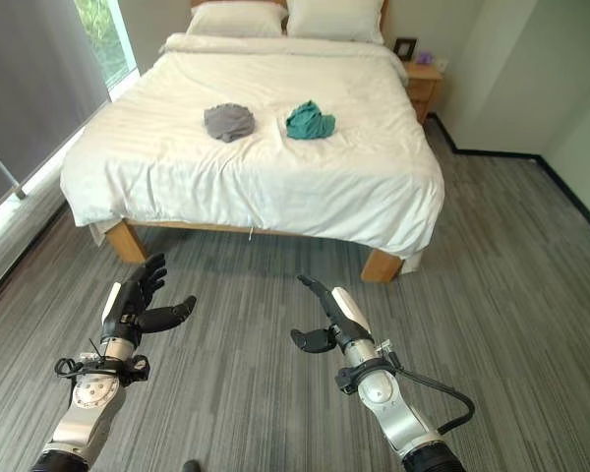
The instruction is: Pick up bed clothes into laundry basket.
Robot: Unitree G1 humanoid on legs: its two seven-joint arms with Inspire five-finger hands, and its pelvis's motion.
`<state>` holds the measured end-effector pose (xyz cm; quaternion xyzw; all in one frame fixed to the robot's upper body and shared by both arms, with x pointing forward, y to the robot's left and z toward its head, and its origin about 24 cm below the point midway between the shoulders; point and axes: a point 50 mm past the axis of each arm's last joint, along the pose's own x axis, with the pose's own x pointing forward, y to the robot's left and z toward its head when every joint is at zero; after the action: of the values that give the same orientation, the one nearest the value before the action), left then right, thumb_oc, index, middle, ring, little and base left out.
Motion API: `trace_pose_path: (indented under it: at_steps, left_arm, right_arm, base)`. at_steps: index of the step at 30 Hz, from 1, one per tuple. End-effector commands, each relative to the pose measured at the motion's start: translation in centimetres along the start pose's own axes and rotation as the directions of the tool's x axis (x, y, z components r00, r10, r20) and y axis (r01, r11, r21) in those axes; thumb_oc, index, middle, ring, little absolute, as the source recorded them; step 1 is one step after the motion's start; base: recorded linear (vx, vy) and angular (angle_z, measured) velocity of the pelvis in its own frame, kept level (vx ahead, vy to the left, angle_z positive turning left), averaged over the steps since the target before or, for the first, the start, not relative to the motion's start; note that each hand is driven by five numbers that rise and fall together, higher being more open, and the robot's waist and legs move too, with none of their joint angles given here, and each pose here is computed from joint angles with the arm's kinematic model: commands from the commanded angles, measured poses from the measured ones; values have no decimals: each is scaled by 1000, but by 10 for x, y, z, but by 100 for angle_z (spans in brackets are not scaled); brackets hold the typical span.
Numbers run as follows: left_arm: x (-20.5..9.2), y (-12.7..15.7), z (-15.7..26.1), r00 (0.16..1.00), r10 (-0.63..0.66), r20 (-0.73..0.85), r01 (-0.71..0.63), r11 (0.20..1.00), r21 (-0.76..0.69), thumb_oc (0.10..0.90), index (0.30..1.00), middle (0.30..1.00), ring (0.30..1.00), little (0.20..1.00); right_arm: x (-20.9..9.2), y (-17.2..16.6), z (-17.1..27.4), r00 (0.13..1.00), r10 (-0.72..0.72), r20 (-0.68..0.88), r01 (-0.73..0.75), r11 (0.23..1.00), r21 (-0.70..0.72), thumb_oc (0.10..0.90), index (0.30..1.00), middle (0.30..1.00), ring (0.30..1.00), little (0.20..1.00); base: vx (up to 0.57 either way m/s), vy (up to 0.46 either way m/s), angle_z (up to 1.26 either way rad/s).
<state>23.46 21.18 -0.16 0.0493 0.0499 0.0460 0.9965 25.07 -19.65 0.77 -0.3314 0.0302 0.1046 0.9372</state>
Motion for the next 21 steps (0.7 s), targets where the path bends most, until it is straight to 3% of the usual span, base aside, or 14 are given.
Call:
trace_pose_path:
  at_steps: [1, 8, 14, 21]
  left_arm:
    - [6, 5, 28, 988, -17, 156, 23, 999, -34, 800, 900, 900, 900, 900]
    - [2, 13, 24, 991, -44, 125, 43, 999, 8, 800, 900, 900, 900, 900]
    - [-6, 30, 16, 995, 15, 95, -11, 999, -41, 800, 900, 900, 900, 900]
    - [-10, 33, 1, 999, 26, 25, -25, 999, -32, 800, 900, 900, 900, 900]
  right_arm:
    - [1, -34, 34, 976, -100, 195, 105, 994, -18, 800, 900, 900, 900, 900]
    - [0, -38, 37, 972, -103, 209, 108, 994, -15, 800, 900, 900, 900, 900]
    - [3, -51, 50, 955, -142, 259, 156, 987, -34, 800, 900, 900, 900, 900]
    - [3, -58, 53, 944, -186, 271, 195, 981, -8, 800, 900, 900, 900, 900]
  base:
    - [100, -7, 13]
    - [60, -41, 4]
    - [32, -163, -12]
    - [297, 88, -22]
